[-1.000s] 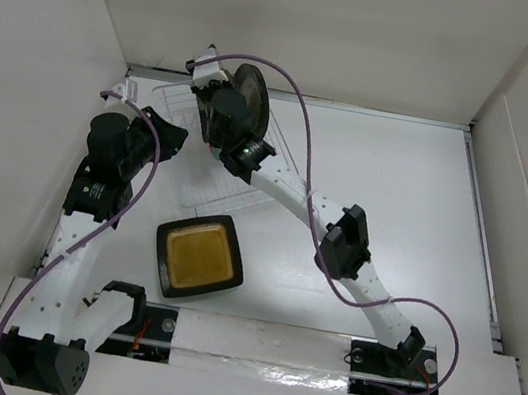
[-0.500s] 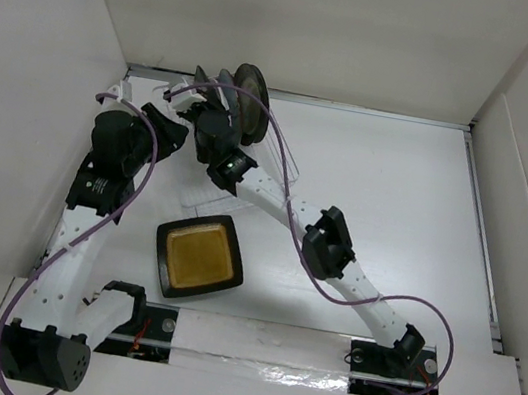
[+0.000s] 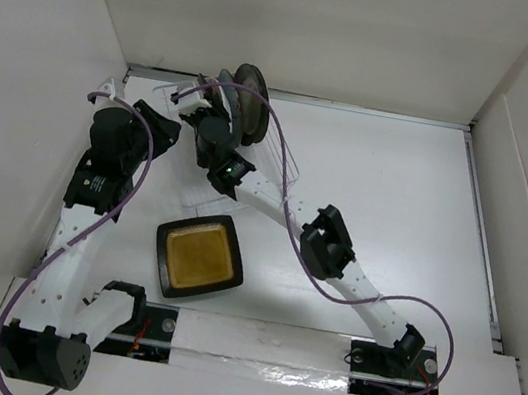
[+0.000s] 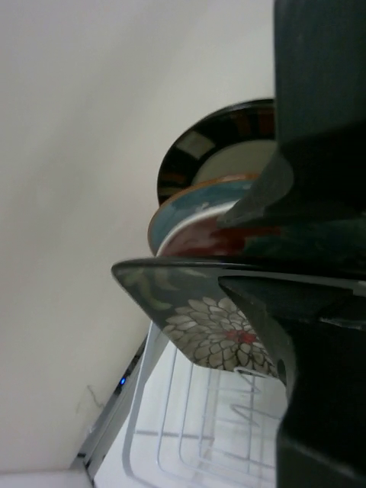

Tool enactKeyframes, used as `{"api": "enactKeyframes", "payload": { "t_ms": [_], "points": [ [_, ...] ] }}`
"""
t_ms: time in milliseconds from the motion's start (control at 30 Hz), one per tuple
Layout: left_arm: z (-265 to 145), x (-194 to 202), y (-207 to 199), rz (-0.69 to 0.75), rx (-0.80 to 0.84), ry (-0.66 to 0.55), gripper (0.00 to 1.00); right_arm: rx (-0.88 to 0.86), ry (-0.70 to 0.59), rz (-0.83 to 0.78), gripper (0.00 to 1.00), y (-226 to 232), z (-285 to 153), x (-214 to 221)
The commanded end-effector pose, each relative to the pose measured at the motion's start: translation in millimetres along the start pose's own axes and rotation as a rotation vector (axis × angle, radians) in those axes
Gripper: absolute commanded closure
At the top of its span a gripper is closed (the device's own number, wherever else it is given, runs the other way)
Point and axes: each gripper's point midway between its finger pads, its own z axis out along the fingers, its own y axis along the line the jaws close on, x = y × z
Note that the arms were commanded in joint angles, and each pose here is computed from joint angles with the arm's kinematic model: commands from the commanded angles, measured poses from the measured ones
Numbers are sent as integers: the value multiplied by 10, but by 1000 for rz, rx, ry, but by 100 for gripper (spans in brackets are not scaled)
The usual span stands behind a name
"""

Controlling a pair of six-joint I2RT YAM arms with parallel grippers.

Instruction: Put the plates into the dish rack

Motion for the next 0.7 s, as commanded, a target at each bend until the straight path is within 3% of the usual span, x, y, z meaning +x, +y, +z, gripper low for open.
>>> {"api": "enactKeyframes", "payload": {
  "t_ms": [0,200,300,433,467,500,567,600,667],
  "points": [
    [-9,-143,-120,-10,32,-40,65,119,-67,207,57,-375,-24,-386],
    [-4,-114,-126,0,44,-31,66,106,-59,357,27,-385,-67,-437],
    [3,-59,-116,4,55,-16,67,104,-60,403,17,-513,-103,-595],
    [-4,-53,-150,16,76,-11,67,40,-79,513,7,-724,-220,-976],
    [-12,-52,-162,20,83,-11,67,11,-47,504,5,-675,-270,-892],
    [-14,-44,-166,22,88,-9,67,-14,-87,557,4,-885,-369,-1176],
    [-37,-63,-212,32,110,-13,67,-69,-61,598,2,-836,-535,-1048],
    [-37,-63,-226,35,117,-12,67,-90,-103,644,2,-1070,-666,-1307],
    [-33,-55,-251,44,135,-10,67,-127,-92,711,2,-1143,-835,-1319]
  ]
}}
